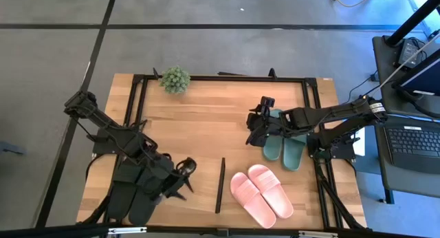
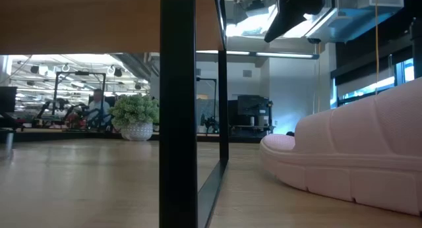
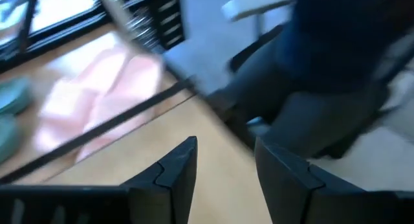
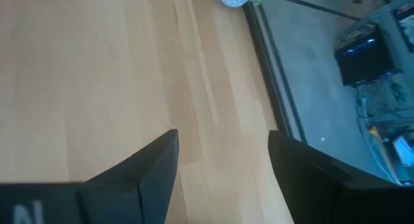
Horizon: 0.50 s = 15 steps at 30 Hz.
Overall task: Pick and place slides into the shelf
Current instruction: Put the left green slipper under the shelf
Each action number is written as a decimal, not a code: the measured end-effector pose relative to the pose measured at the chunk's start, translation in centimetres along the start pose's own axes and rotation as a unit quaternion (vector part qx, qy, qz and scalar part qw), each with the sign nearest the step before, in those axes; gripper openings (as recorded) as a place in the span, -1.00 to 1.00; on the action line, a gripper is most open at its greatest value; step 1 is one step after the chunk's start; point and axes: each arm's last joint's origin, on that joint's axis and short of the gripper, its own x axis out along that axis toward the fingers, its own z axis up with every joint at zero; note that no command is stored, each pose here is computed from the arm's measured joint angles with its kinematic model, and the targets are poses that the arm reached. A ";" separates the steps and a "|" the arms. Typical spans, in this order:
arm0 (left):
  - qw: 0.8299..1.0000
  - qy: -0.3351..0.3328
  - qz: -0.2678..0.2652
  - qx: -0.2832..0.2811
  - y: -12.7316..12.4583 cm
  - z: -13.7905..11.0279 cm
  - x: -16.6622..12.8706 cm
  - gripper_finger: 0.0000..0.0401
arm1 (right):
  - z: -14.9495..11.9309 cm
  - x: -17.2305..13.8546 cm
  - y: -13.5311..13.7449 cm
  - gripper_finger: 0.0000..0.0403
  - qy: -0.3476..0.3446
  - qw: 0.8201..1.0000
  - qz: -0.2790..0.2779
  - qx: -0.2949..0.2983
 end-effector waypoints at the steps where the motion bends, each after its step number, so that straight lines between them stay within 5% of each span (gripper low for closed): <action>1: 1.000 0.010 0.021 -0.003 0.3 -0.4 0.2 -0.26 | 0.0 0.0 0.0 0.19 0.000 1.000 0.005 0.000; 7: 0.993 0.034 0.109 -0.019 2.9 -2.2 0.7 -0.26 | -0.1 0.0 0.0 0.19 0.004 1.000 0.007 -0.007; 15: 0.995 0.018 0.093 0.008 6.4 -2.7 -0.1 -0.26 | -0.3 0.0 0.0 0.18 0.010 0.999 0.012 -0.049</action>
